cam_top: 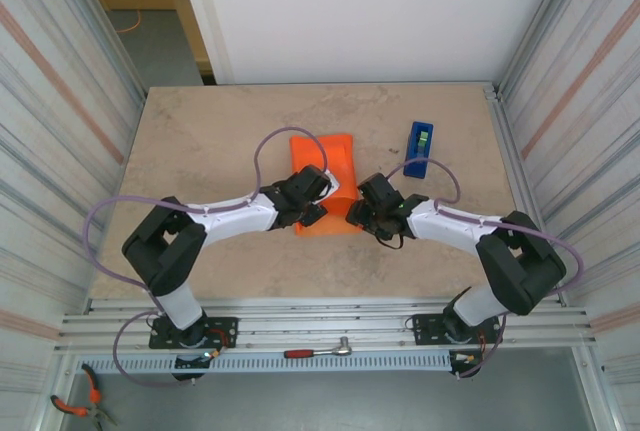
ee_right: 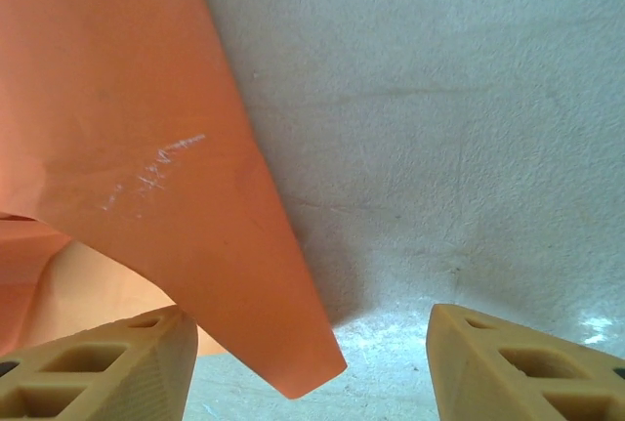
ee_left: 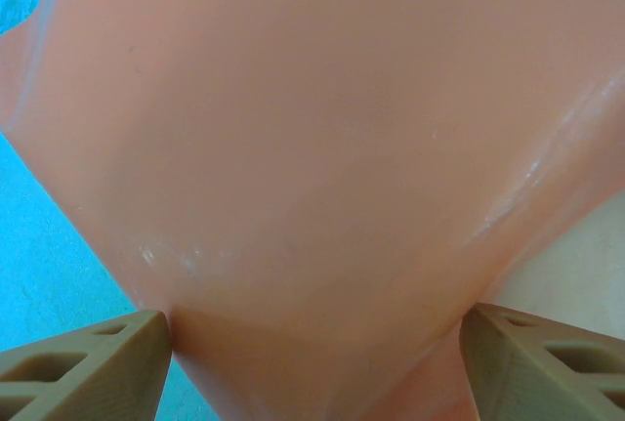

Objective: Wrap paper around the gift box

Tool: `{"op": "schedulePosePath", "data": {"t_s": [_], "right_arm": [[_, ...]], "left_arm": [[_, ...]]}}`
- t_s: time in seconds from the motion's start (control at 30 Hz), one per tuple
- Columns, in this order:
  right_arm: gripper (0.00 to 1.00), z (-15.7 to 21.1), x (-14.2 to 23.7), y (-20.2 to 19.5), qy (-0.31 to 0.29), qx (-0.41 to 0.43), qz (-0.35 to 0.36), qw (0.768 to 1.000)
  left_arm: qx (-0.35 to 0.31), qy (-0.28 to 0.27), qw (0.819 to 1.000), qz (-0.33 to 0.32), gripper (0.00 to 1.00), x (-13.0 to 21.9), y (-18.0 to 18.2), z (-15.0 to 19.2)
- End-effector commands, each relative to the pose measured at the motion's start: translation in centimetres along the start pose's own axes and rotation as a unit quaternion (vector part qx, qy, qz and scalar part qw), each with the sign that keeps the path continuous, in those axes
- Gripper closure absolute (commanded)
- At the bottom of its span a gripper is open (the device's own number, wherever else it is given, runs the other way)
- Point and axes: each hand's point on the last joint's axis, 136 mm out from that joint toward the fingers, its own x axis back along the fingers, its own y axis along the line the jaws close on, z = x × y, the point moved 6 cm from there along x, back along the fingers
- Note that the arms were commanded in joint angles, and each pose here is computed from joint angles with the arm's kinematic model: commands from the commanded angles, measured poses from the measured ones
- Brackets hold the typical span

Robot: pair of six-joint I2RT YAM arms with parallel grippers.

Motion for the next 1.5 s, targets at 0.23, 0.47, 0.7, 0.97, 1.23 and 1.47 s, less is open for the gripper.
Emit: {"op": "schedulePosePath", "data": {"t_s": [0.23,0.47,0.7,0.97,1.23,1.47], "right_arm": [[0.53,-0.5,-1.7,1.3,0.011,0.021,-0.009,1.000],[0.68,-0.4,-2.4,1.3,0.018,0.022,-0.004,1.000],[0.96,-0.4,-2.4,1.3,0.018,0.023,-0.002,1.000],[0.96,-0.1,-2.6,1.1,0.024,0.024,-0.002,0.999],[0.54,-0.1,-0.6,0.9,0.018,0.024,-0.014,0.999],[0.47,0.1,1.3,-1.0,0.004,0.010,-0.015,1.000]], "left_arm": [[-0.019,0.011,1.000,-0.008,0.22,-0.6,-0.6,0.6],[-0.030,0.016,0.999,-0.008,0.22,-0.8,-1.1,0.8],[-0.033,0.022,0.999,-0.004,0.22,-1.1,-1.4,0.9],[-0.035,0.024,0.999,-0.003,0.22,-1.2,-1.5,1.0],[-0.035,0.026,0.999,-0.004,0.22,-1.2,-1.5,1.0],[-0.038,0.027,0.999,-0.008,0.22,-1.0,-1.3,1.1]]}}
